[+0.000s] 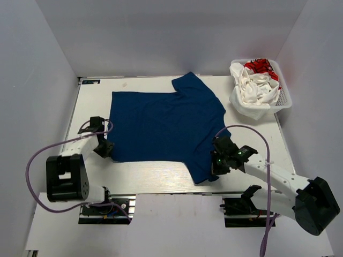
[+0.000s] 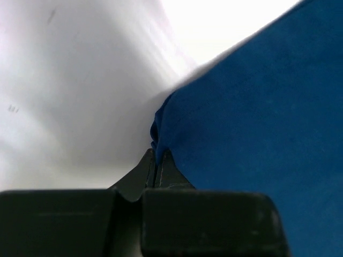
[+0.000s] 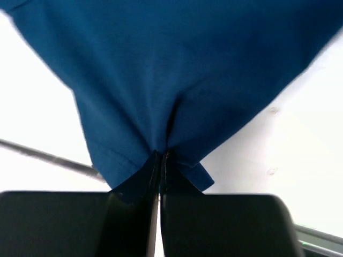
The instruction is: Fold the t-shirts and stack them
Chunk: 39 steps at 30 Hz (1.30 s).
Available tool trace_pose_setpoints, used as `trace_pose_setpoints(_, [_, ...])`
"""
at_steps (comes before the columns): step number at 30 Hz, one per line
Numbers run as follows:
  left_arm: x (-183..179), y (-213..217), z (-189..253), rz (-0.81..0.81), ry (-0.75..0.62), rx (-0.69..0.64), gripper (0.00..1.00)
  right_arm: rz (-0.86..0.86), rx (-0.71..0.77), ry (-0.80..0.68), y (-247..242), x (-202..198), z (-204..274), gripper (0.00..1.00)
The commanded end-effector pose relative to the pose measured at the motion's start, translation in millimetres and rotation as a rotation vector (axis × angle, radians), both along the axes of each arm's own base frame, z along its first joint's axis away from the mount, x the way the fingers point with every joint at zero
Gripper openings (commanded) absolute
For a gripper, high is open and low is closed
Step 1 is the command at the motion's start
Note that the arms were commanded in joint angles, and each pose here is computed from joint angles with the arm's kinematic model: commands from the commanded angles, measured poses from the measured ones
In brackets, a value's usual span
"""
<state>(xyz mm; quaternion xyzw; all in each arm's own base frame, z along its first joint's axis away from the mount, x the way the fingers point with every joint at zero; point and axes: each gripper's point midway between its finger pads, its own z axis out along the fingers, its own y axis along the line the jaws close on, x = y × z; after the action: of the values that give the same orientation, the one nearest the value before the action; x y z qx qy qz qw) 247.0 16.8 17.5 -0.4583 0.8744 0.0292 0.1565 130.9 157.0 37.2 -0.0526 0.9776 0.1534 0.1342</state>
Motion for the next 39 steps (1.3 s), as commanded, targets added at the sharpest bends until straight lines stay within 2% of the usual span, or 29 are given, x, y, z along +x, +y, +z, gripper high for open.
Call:
trace_pose_setpoints(1, [0.7,-4.9,22.7,0.012,-0.068,-0.021,0.0,0.011,0.079,0.022,12.6,-5.4,22.8,0.0])
trace_pose_setpoints(3, [5.6,-2.7,33.5,0.014,-0.103,-0.009,0.0,0.02,0.115,-0.03,22.5,7.7,33.7,0.0])
trace_pose_setpoints(10, [33.6,-11.7,48.9,-0.029,-0.166,-0.058,0.0,-0.068,0.094,-0.174,37.3,71.5,70.3,0.0])
trace_pose_setpoints(15, [62.5,-7.9,64.3,-0.036,-0.215,-0.042,0.0,-0.159,0.126,-0.231,43.6,114.6,96.0,0.0])
trace_pose_setpoints(17, [76.6,-4.9,73.1,-0.038,-0.248,-0.043,0.0,-0.199,0.092,-0.233,38.4,129.7,92.9,0.0])
trace_pose_setpoints(23, [120.7,0.4,72.6,-0.043,-0.249,-0.031,0.0,-0.236,0.043,-0.31,32.8,187.5,113.4,0.0])
trace_pose_setpoints(25, [130.3,1.1,61.5,-0.042,-0.211,-0.034,0.0,-0.243,0.025,-0.332,31.1,212.2,117.8,0.0])
trace_pose_setpoints(28, [158.0,1.6,73.0,-0.047,-0.244,-0.04,0.0,-0.252,0.023,-0.352,31.3,243.9,120.6,0.0])
trace_pose_setpoints(31, [175.0,11.7,66.8,-0.027,-0.216,-0.016,0.0,-0.246,-0.002,-0.318,29.2,268.7,107.4,0.0])
trace_pose_setpoints(32, [176.7,14.3,54.5,-0.021,-0.177,-0.007,0.0,-0.247,-0.015,-0.326,26.2,284.0,106.7,0.0])
trace_pose_setpoints(33, [184.2,15.0,63.0,-0.021,-0.202,-0.004,0.0,-0.218,-0.015,-0.36,29.8,295.8,116.4,0.0])
trace_pose_setpoints(36, [202.2,23.1,50.2,-0.007,-0.165,0.002,0.0,-0.171,-0.072,-0.355,24.4,331.2,105.6,0.0])
trace_pose_setpoints(37, [211.8,28.9,41.5,0.004,-0.15,0.001,0.03,-0.193,-0.084,-0.398,18.2,356.1,113.3,0.0])
trace_pose_setpoints(38, [217.8,29.6,37.7,0.004,-0.148,0.001,0.1,-0.172,-0.101,-0.41,13.4,365.7,110.7,0.0])
trace_pose_setpoints(39, [223.3,30.2,33.2,0.004,-0.145,0.001,0.33,-0.155,-0.096,-0.395,16.9,374.7,95.6,0.0])
